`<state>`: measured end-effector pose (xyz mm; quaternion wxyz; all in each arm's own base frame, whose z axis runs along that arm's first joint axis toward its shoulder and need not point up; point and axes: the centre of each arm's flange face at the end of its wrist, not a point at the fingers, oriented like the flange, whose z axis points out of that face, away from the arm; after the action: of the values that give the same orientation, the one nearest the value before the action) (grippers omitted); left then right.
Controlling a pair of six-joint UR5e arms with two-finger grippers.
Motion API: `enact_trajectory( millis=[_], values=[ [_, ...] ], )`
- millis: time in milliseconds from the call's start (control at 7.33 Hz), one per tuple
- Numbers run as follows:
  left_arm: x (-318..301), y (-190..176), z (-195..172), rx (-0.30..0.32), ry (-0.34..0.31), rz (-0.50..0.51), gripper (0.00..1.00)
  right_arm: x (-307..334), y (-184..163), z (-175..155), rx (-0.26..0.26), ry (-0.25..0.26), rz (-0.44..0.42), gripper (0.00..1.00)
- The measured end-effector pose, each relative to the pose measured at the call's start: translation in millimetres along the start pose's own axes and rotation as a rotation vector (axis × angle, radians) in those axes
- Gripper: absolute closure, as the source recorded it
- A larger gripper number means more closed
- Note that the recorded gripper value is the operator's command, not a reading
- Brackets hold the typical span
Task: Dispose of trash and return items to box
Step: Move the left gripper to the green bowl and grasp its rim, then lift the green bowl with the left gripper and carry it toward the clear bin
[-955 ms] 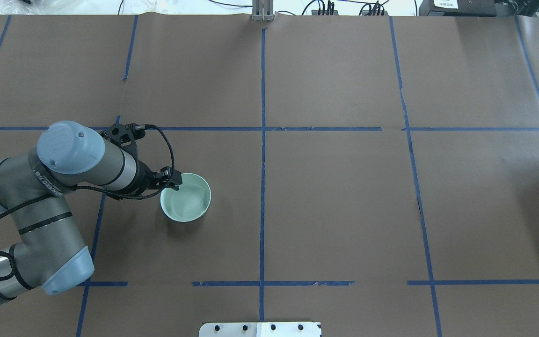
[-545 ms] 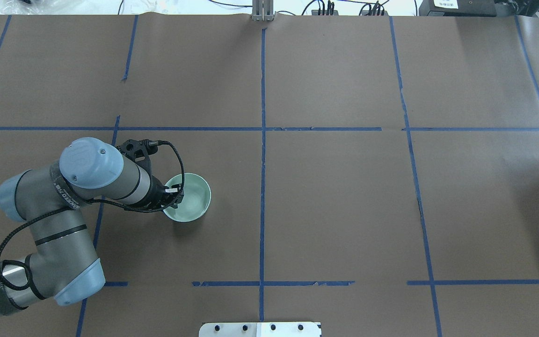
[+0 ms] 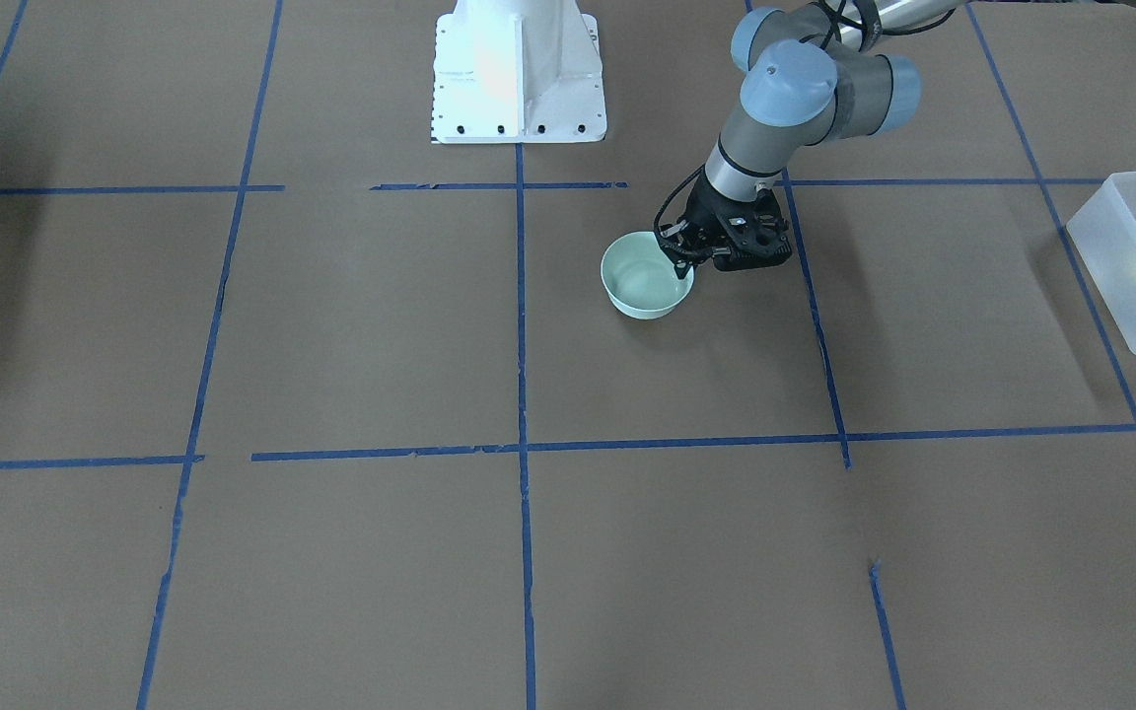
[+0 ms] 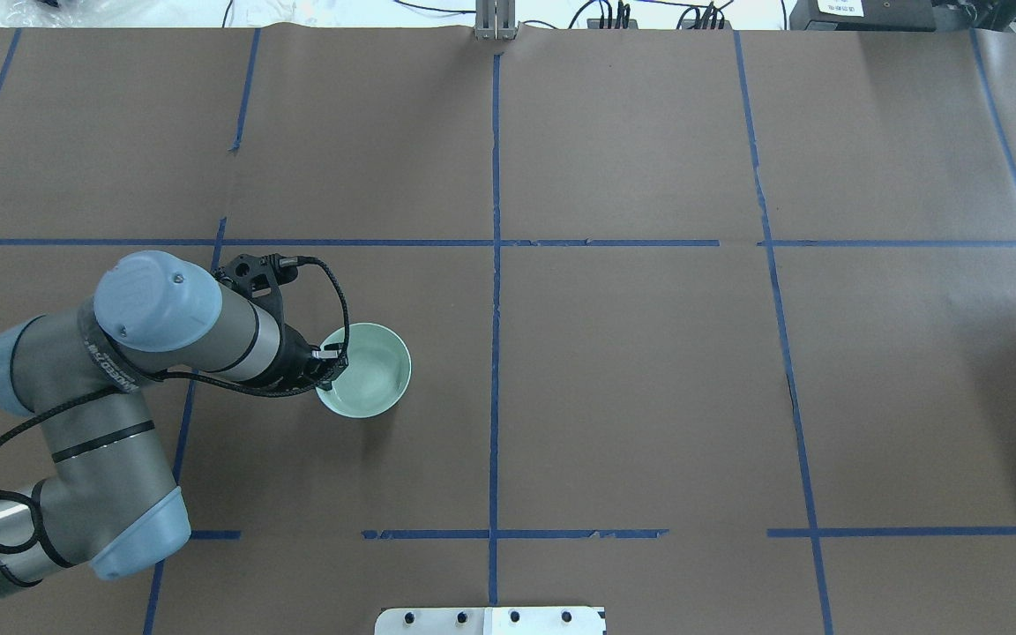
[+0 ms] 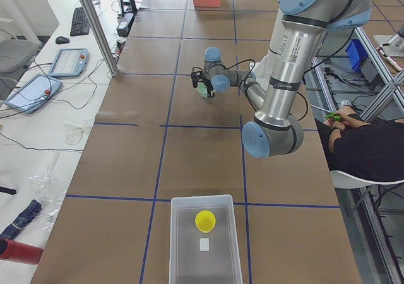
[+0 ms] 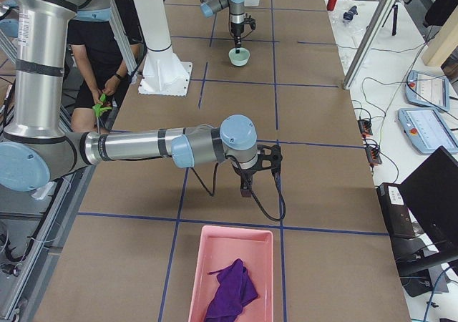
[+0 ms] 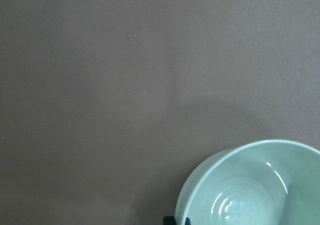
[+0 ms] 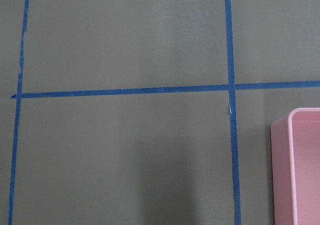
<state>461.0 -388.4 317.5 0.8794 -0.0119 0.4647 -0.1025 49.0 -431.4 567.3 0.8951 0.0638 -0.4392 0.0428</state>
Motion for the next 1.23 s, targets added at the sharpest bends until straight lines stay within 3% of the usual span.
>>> enact_trajectory(
  millis=[273, 545, 955, 1227],
  values=[
    [-9.5, -44.2, -59.0, 0.043, 0.025, -0.006, 1.0, 1.9, -0.1, 3.5, -0.002, 0.02, -0.012, 0.0],
    [-34.7, -89.9, -101.2, 0.074, 0.023, 0.063, 1.0, 8.9, 0.6, 11.6, -0.015, 0.038, -0.028, 0.0],
    [-102.7, -133.6, -129.6, 0.112, -0.034, 0.179, 1.0, 41.5, 5.2, 32.5, -0.059, 0.041, -0.031, 0.0],
    [-176.0, -167.3, -152.7, 0.117, -0.087, 0.265, 1.0, 55.4, 5.3, 25.6, -0.044, 0.028, -0.001, 0.0]
  ],
)
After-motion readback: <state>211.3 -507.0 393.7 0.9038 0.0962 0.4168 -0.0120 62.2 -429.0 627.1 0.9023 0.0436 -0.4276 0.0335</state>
